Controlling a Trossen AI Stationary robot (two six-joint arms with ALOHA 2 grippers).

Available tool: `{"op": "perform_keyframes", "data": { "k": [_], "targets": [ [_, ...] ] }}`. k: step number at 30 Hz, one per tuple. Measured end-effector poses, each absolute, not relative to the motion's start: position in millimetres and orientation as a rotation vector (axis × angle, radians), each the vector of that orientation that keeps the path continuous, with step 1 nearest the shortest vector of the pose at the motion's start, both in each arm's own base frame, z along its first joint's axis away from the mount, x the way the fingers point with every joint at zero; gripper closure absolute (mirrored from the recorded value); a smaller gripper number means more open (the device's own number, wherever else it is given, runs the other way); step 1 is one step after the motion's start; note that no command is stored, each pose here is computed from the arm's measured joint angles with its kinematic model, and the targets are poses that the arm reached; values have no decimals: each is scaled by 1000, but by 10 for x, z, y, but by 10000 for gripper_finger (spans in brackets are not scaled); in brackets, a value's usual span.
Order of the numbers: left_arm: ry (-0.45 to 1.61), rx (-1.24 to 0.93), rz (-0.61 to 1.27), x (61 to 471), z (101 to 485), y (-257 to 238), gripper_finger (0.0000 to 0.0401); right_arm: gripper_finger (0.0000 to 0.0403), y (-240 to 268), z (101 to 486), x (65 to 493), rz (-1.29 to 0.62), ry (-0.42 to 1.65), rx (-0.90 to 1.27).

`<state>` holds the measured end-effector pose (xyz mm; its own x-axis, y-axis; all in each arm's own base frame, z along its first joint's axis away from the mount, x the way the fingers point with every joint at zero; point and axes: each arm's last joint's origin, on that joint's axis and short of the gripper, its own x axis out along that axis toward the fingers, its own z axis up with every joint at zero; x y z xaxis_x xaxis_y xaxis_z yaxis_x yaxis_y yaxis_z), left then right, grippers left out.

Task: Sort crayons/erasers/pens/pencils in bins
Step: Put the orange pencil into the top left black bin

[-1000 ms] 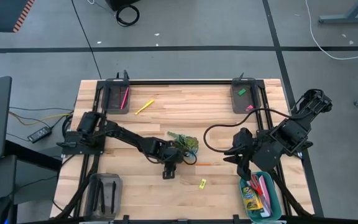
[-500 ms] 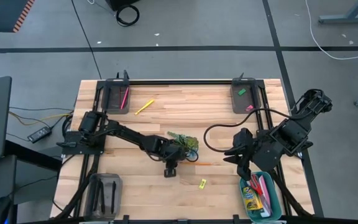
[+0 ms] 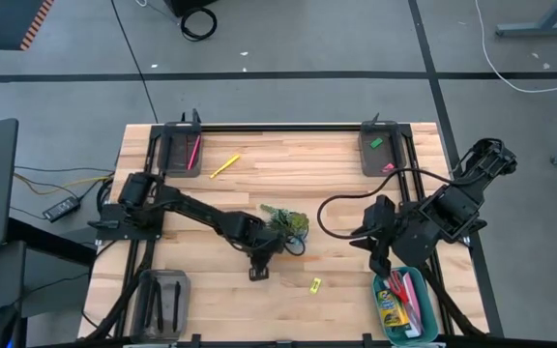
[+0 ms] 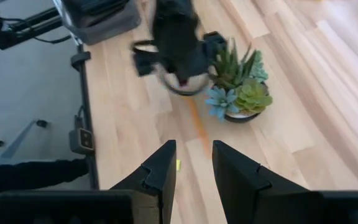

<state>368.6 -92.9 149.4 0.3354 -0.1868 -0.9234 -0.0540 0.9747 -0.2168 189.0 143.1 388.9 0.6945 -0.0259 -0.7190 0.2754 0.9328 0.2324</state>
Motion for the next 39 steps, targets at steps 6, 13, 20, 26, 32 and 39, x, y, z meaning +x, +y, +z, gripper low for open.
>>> {"op": "perform_keyframes", "data": {
  "k": [6,13,20,26,32,39],
  "targets": [
    [1124,-149,-175,3736,2162,-990,375,292,1399,3878,1877,-224,769,286],
    [983,-165,-147,3647,2967,-953,375,292,1390,3881,1877,-242,753,273],
    [971,-159,241,3196,3534,-304,375,292,1370,3878,1871,-289,728,266],
    [945,-328,514,2661,3711,412,375,292,1350,3887,1873,-347,678,272],
    [967,-480,786,2108,3517,896,376,292,1338,3893,1876,-391,639,304],
    [980,-681,1056,1554,3140,1106,375,292,1326,3901,1883,-429,600,328]
  ]
}}
